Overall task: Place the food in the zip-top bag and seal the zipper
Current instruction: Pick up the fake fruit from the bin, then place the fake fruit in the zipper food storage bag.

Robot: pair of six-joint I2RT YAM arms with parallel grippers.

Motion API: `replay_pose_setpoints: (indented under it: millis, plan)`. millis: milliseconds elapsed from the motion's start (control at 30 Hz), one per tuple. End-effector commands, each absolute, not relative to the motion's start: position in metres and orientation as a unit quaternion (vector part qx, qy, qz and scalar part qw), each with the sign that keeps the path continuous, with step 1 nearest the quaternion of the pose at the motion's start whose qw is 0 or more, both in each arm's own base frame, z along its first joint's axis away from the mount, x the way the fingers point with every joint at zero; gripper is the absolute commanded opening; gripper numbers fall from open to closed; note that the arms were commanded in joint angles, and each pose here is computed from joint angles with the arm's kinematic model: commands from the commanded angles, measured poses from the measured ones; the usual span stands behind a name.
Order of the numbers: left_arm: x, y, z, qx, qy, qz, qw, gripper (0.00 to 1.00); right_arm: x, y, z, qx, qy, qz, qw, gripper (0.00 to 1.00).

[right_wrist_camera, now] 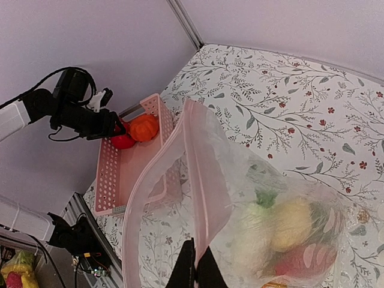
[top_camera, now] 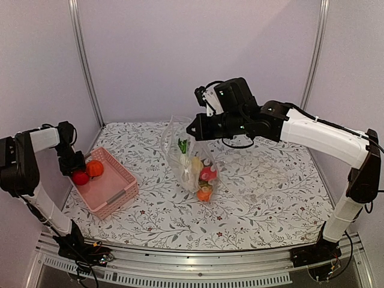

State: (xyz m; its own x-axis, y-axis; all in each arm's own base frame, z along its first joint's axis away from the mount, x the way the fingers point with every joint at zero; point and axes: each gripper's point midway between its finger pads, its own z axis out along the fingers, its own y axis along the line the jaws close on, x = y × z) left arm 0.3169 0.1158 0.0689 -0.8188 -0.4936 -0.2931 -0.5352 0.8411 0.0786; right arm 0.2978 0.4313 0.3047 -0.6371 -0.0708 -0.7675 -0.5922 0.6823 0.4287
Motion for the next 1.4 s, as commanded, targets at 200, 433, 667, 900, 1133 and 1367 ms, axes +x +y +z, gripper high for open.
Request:
replay_pose_setpoints:
  millis: [200, 433, 667, 900, 1133, 1367]
  plan:
    - [0.311, 0.119, 0.078, -0.268, 0.949, 0.088, 0.139, 0.56, 0.295, 0.436, 0.301, -0.198, 0.834, 0.355, 0.374, 0.00]
    - [0.310, 0.101, 0.105, -0.250, 0.947, 0.068, 0.192, 0.56, 0.296, 0.435, 0.302, -0.194, 0.834, 0.353, 0.377, 0.00]
    - [0.302, 0.062, 0.139, -0.245, 0.933, 0.005, 0.262, 0.55, 0.294, 0.430, 0.307, -0.197, 0.835, 0.348, 0.379, 0.00]
    - [0.293, -0.014, 0.203, -0.175, 0.907, -0.180, 0.337, 0.55, 0.297, 0.419, 0.316, -0.190, 0.833, 0.331, 0.399, 0.00]
    - [0.279, -0.103, 0.274, -0.029, 0.880, -0.292, 0.374, 0.54, 0.298, 0.417, 0.318, -0.191, 0.833, 0.327, 0.404, 0.00]
    - [0.264, -0.182, 0.336, 0.080, 0.816, -0.405, 0.405, 0.53, 0.298, 0.421, 0.317, -0.193, 0.834, 0.332, 0.397, 0.00]
